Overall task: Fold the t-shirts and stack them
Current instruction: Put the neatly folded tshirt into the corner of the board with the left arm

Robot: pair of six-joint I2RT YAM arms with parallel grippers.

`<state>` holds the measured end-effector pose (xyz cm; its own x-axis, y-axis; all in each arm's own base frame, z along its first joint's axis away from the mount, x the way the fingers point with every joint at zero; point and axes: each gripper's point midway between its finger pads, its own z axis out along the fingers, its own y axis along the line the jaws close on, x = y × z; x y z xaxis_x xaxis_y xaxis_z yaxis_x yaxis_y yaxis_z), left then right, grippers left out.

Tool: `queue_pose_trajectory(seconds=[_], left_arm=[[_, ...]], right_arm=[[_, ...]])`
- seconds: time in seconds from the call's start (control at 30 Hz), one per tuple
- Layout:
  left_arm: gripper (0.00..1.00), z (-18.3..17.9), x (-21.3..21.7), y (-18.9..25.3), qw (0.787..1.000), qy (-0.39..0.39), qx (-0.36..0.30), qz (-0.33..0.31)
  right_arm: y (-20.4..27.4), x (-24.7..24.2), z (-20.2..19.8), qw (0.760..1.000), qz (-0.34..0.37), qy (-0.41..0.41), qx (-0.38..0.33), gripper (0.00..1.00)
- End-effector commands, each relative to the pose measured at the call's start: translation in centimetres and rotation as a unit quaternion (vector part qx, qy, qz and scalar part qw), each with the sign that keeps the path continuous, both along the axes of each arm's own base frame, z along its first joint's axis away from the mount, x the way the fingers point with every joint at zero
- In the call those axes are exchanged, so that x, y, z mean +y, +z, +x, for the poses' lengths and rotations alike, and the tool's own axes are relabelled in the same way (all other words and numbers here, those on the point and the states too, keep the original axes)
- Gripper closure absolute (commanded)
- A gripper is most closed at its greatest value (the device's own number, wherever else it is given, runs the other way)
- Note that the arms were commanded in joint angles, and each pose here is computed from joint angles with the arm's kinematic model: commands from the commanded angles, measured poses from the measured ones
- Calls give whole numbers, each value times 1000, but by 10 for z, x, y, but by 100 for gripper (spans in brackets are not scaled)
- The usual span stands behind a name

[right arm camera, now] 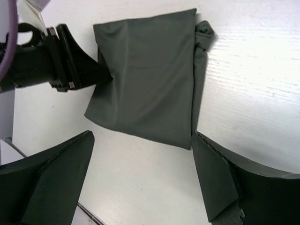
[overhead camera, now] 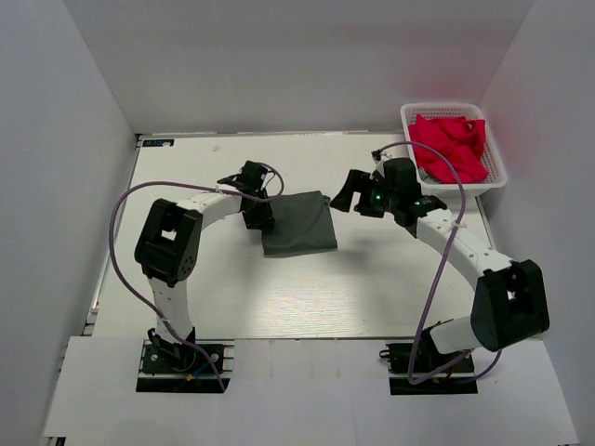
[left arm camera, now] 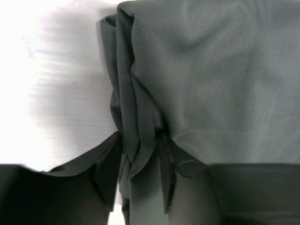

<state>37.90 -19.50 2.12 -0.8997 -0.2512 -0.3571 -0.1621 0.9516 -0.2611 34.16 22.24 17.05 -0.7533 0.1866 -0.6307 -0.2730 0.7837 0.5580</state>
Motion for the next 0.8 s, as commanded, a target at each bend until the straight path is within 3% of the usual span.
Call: queue_pose_trajectory(seconds=[0.0,0.07,0.1,0.13,0.17,0.23,0.3,0.43,0.77], left_arm=[[54,-6,9,-21,999,7,30,43],[67,-5,11,-23,998,9,33,51],[77,-5,16,-24,997,14,32,64],[95,0,17,-20,997,11,23,70],[100,4,23,-16,996,19,16,86],[100,17,38,-5,993,15,1,114],[100,37,67,9,983,22,-15,181],[100,73,110,49,952,34,-52,300],[100,157,221,93,916,89,-95,380]], right_arm=[[-7,-17,-7,999,-28,-18,1,10],[-7,-22,-11,999,-36,-24,1,10],[-4,-27,-10,999,-42,-33,-6,10],[-6,-30,-12,998,-50,-34,-5,10],[-8,-32,-13,998,-55,-37,-3,10],[-7,-40,-14,997,-67,-48,-10,10],[-7,-49,-15,995,-82,-59,-18,10],[-11,-63,-15,991,-107,-81,-29,10],[-21,-75,-4,985,-134,-104,-19,10]])
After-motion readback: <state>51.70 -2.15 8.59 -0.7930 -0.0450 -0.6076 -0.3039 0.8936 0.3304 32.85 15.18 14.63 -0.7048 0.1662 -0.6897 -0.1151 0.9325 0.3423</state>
